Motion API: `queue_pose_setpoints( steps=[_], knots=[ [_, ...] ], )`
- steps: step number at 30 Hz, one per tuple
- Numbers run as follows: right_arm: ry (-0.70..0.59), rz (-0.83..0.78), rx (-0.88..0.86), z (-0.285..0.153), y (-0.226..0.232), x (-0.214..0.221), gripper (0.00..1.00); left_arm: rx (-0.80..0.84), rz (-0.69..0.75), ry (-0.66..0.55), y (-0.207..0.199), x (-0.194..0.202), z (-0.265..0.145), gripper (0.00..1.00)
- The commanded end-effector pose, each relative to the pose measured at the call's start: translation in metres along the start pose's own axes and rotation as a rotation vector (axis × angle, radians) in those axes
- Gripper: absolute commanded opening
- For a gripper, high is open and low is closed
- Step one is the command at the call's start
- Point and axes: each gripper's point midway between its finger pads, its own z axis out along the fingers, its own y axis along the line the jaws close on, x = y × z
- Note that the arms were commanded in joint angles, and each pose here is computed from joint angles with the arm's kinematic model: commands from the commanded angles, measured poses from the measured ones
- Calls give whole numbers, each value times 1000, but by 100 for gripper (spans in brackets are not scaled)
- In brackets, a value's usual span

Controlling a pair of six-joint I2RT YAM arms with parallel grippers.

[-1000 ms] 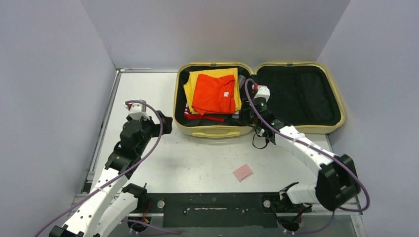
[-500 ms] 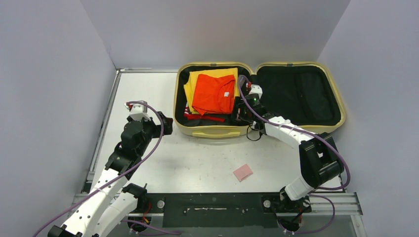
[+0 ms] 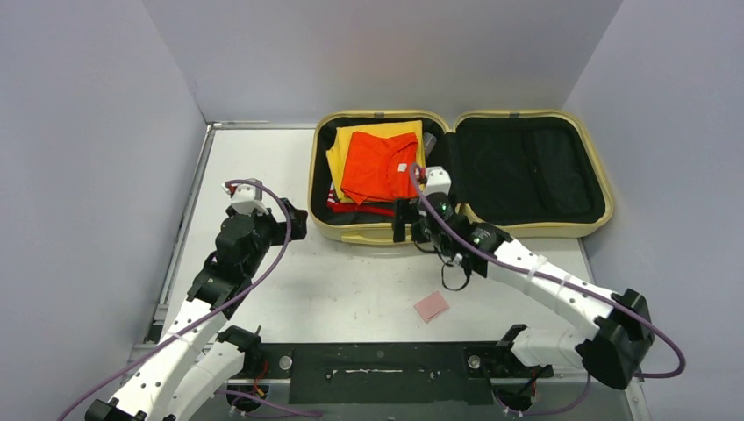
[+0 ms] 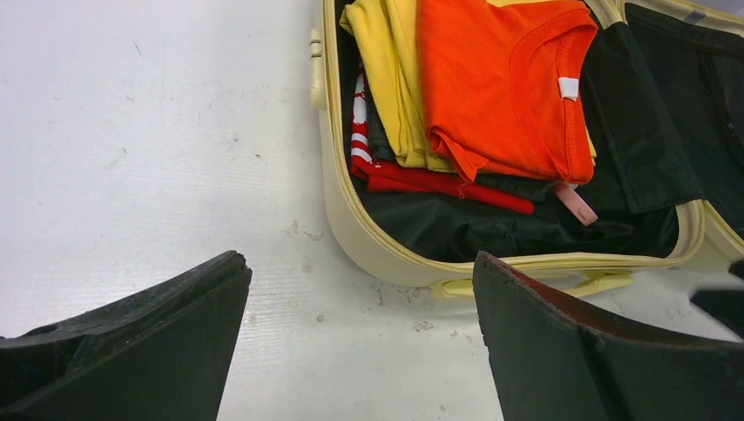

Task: Pack the luggage
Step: Place the makeup in the luggage, then pick up the makeup from the center of the board.

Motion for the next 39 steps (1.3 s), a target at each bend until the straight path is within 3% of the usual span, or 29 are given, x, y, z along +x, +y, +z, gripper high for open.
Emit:
queue_pose_setpoints(
  steps=[1, 5, 10, 28, 39],
  knots=[
    [144, -101, -11, -45, 14, 59, 89, 39, 4, -34, -11, -14, -2, 96],
    [300, -149, -9, -70, 11, 127, 91, 43, 4, -29, -12, -13, -2, 96],
    [438, -165, -7, -77, -3, 178, 100, 47, 7, -20, -13, -11, -2, 96],
    [506, -180, 140, -54, -26, 227, 100, 49, 29, -23, -18, -9, -7, 96],
    [528, -140, 20, -44, -9, 244, 95, 53, 33, -9, -19, -6, -4, 96]
  ],
)
